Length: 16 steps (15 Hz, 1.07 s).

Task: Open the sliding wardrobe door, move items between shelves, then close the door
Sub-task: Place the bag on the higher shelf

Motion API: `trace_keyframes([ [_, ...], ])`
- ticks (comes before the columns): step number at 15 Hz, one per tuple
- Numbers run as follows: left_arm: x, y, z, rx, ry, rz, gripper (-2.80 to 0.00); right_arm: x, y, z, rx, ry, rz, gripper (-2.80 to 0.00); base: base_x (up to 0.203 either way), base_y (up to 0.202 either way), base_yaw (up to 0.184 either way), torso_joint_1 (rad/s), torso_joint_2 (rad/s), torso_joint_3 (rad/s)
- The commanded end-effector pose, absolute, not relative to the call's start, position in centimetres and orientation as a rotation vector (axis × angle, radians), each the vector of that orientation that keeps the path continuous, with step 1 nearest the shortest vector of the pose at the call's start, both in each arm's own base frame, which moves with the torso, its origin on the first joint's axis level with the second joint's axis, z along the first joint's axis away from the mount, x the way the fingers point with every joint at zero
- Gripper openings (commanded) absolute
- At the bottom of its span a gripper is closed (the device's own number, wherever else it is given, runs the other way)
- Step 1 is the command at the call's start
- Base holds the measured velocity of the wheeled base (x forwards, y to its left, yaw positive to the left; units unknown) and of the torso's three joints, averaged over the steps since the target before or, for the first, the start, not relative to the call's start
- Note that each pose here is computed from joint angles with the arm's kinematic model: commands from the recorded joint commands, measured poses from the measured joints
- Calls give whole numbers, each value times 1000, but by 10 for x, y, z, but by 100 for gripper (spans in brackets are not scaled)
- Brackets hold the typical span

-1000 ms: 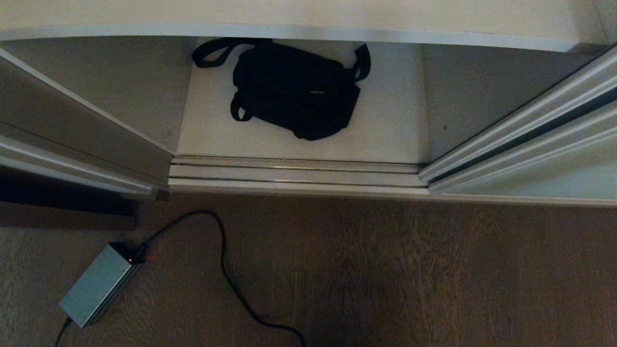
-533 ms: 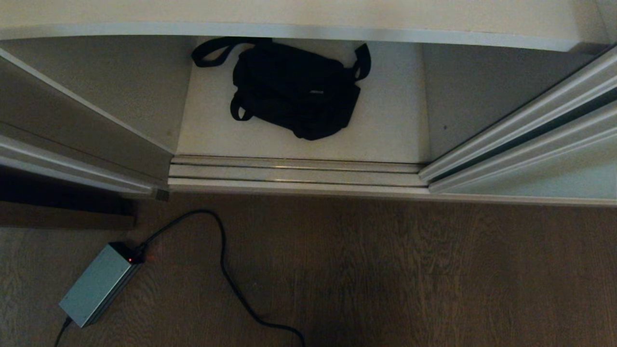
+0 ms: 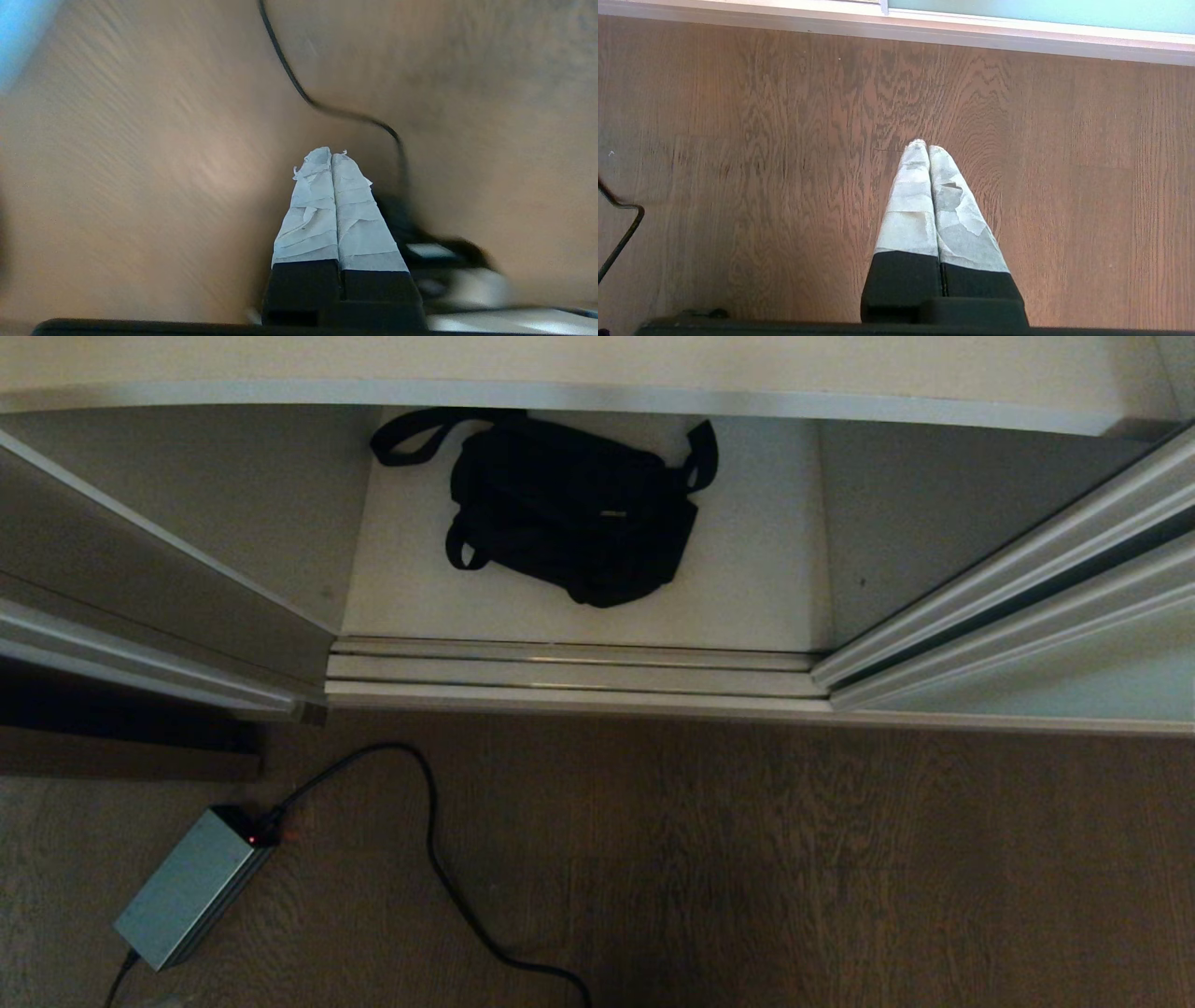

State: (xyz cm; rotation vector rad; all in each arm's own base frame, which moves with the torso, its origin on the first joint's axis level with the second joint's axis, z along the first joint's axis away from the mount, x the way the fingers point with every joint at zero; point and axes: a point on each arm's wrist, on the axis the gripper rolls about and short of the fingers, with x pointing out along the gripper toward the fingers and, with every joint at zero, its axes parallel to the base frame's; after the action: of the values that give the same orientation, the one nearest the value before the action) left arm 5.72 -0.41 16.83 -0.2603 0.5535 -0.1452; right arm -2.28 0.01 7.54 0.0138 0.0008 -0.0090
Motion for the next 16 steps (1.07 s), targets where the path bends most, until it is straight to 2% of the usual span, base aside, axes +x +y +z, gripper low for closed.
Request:
trace_keyframes([
  [1, 116, -5, 156, -376, 797, -135, -280, -23, 0, 75, 14, 1, -8, -280, 0, 0, 0, 0, 0, 0],
  [6, 208, -6, 142, -572, 939, -153, -280, -23, 0, 75, 14, 0, -9, -280, 0, 0, 0, 0, 0, 0],
  [11, 311, -8, 162, -734, 807, -219, -280, -23, 0, 75, 14, -1, -9, -280, 0, 0, 0, 0, 0, 0],
  [16, 370, -10, 182, -839, 628, -343, -280, -23, 0, 75, 14, 0, -9, -280, 0, 0, 0, 0, 0, 0],
])
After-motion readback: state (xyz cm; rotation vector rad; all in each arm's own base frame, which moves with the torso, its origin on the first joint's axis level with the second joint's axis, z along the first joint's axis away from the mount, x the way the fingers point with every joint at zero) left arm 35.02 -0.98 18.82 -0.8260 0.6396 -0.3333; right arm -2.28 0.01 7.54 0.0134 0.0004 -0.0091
